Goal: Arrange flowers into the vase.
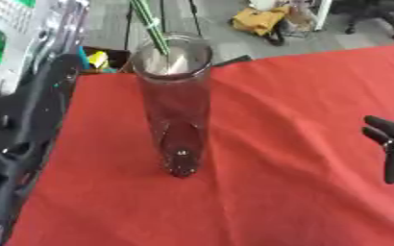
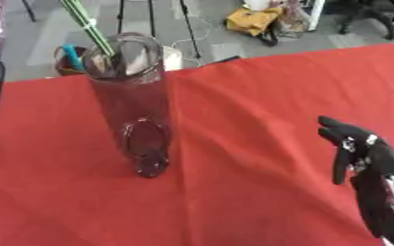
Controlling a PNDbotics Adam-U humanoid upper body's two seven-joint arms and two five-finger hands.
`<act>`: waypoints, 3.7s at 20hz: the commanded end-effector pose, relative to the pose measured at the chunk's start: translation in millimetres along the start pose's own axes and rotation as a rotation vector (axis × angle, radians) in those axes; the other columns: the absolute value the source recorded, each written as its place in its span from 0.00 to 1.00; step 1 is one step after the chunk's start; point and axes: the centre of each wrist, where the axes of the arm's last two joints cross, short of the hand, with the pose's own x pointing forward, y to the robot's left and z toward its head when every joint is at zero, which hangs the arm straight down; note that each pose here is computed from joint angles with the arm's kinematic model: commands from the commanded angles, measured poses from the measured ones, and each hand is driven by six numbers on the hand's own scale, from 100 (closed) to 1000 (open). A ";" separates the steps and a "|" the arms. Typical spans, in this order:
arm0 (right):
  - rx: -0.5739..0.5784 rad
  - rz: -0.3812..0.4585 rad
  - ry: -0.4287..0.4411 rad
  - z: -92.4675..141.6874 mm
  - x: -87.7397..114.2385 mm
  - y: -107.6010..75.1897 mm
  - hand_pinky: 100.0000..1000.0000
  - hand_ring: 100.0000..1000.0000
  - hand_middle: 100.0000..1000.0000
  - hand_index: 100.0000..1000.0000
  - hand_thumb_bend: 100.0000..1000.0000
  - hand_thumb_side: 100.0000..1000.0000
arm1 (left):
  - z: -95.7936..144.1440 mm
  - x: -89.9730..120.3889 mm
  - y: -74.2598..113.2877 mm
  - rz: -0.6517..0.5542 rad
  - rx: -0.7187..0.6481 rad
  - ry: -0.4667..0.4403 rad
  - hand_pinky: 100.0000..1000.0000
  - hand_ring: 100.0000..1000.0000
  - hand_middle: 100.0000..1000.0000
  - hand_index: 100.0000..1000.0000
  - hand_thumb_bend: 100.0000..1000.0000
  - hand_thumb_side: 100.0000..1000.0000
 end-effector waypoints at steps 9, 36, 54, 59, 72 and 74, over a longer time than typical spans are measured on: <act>-0.007 0.026 -0.020 -5.9 4.8 -1.8 0.91 0.91 0.18 0.80 0.00 1.00 | 3.5 -1.5 -1.3 0.026 -0.039 -0.018 0.00 0.00 0.00 0.00 0.03 0.81; -0.041 0.037 -0.001 -5.4 4.7 -3.2 0.91 0.91 0.17 0.80 0.00 1.00 | 15.3 -28.8 4.2 -0.105 -0.137 0.039 0.00 0.00 0.00 0.02 0.02 0.94; -0.041 0.037 -0.002 -6.7 5.0 -3.3 0.91 0.91 0.17 0.80 0.00 1.00 | 21.9 -36.5 4.4 -0.144 -0.219 0.007 0.00 0.00 0.00 0.09 0.00 0.94; -0.041 0.038 -0.003 -7.1 5.1 -3.4 0.91 0.91 0.17 0.80 0.00 1.00 | 23.0 -39.8 5.3 -0.159 -0.245 -0.015 0.00 0.00 0.00 0.11 0.00 0.94; -0.048 0.041 0.004 -6.7 5.0 -3.8 0.91 0.91 0.17 0.80 0.00 1.00 | 25.6 -47.4 10.0 -0.282 -0.320 -0.070 0.04 0.00 0.08 0.16 0.00 0.90; -0.051 0.042 0.007 -6.3 4.9 -4.1 0.91 0.91 0.17 0.80 0.00 1.00 | 26.9 -50.8 13.2 -0.326 -0.351 -0.071 0.07 0.00 0.12 0.16 0.00 0.89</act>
